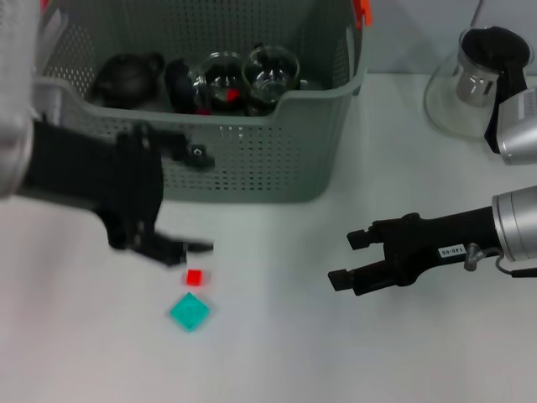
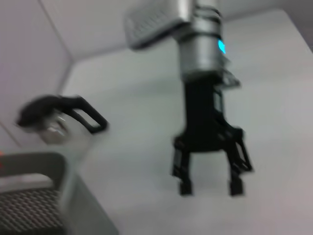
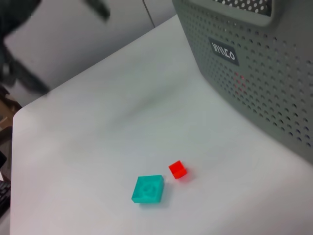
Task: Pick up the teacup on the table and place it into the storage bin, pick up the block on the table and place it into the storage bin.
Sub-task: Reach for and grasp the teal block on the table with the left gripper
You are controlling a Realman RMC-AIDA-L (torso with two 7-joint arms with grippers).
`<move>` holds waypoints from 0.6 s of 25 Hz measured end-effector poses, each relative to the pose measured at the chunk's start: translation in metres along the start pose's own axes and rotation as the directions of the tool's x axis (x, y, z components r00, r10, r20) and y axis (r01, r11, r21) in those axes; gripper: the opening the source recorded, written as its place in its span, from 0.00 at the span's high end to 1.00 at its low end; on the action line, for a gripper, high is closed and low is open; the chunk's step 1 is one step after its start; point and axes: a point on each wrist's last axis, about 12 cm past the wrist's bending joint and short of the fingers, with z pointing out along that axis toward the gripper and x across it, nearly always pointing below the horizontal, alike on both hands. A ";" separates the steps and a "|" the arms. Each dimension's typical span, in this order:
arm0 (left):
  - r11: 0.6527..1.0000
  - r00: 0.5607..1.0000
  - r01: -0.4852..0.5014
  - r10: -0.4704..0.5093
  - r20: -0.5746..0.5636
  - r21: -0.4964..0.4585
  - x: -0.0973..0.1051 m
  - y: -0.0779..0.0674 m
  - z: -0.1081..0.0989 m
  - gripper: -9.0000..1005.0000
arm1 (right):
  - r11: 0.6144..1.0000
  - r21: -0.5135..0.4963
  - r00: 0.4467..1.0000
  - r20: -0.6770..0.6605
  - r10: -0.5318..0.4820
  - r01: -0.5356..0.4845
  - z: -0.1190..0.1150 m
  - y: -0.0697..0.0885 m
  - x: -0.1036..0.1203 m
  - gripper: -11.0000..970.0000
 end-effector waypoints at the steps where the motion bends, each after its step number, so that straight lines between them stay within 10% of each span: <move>1: 1.000 1.000 -0.006 0.006 -0.021 0.017 0.000 -0.003 0.004 0.13 | 1.000 0.003 1.000 0.001 0.000 0.000 0.000 0.000 0.000 0.03; 15: 0.975 0.933 -0.153 0.197 -0.301 0.164 0.017 0.010 0.069 0.13 | 0.999 0.012 1.000 0.004 0.030 -0.030 0.005 -0.003 0.002 0.03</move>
